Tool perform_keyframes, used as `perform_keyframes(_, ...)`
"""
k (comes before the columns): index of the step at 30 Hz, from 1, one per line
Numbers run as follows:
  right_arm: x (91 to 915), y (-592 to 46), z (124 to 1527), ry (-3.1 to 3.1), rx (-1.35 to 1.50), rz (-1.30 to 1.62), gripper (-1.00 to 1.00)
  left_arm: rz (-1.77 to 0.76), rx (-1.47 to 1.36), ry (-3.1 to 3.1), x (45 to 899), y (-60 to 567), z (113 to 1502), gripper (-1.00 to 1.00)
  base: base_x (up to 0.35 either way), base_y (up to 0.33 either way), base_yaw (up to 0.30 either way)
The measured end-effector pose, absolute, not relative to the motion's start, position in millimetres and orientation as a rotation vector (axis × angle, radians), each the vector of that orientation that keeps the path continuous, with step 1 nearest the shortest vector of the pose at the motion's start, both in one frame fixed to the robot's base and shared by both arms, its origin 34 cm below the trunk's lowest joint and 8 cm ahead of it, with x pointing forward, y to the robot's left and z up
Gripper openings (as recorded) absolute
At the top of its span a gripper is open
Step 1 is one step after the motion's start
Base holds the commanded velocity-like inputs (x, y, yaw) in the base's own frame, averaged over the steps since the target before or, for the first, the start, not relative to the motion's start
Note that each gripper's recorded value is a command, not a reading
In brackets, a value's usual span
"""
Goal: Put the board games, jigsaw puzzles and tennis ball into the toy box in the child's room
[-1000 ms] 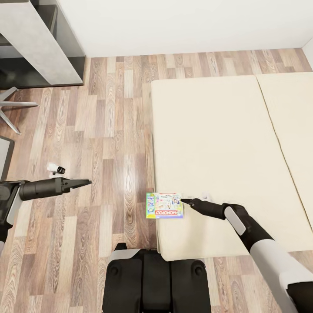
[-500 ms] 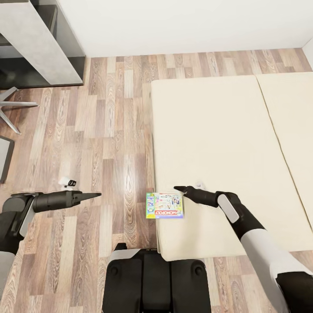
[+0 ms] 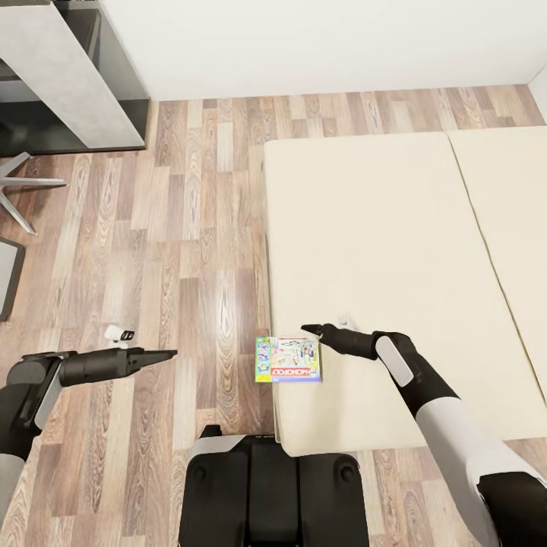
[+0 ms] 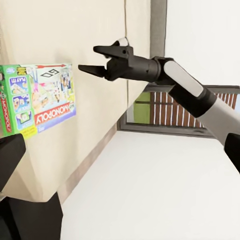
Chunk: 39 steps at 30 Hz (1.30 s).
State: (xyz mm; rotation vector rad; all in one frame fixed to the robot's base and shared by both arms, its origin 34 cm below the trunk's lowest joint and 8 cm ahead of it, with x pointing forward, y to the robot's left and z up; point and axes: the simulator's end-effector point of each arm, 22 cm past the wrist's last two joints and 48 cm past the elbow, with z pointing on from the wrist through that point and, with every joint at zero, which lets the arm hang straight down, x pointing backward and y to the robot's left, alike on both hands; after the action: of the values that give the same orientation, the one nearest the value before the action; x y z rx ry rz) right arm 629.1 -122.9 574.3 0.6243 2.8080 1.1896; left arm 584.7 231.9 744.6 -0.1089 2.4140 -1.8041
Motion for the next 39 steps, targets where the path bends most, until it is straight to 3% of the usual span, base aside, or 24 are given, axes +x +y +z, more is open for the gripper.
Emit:
perform_keyframes(10,631.5,-124.8,576.6,2.813,0.620,1.169,1.00,-1.771,-0.035,2.386,587.9,234.1,749.3,1.00,0.000,0.000,0.000)
perform_keyframes(11,631.6,-124.5,576.7,2.812,0.620,1.170,1.00,-1.672,0.209,2.292,588.1,234.3,749.4,1.00,0.000,0.000,0.000)
perform_keyframes(12,631.8,-124.4,576.8,2.812,0.620,1.170,1.00,-1.666,0.223,2.287,588.2,234.5,749.4,1.00,0.000,0.000,0.000)
perform_keyframes(39,639.1,-127.3,587.2,2.812,0.570,1.121,1.00,-1.635,0.257,2.271,596.3,240.8,764.6,1.00,0.000,0.000,0.000)
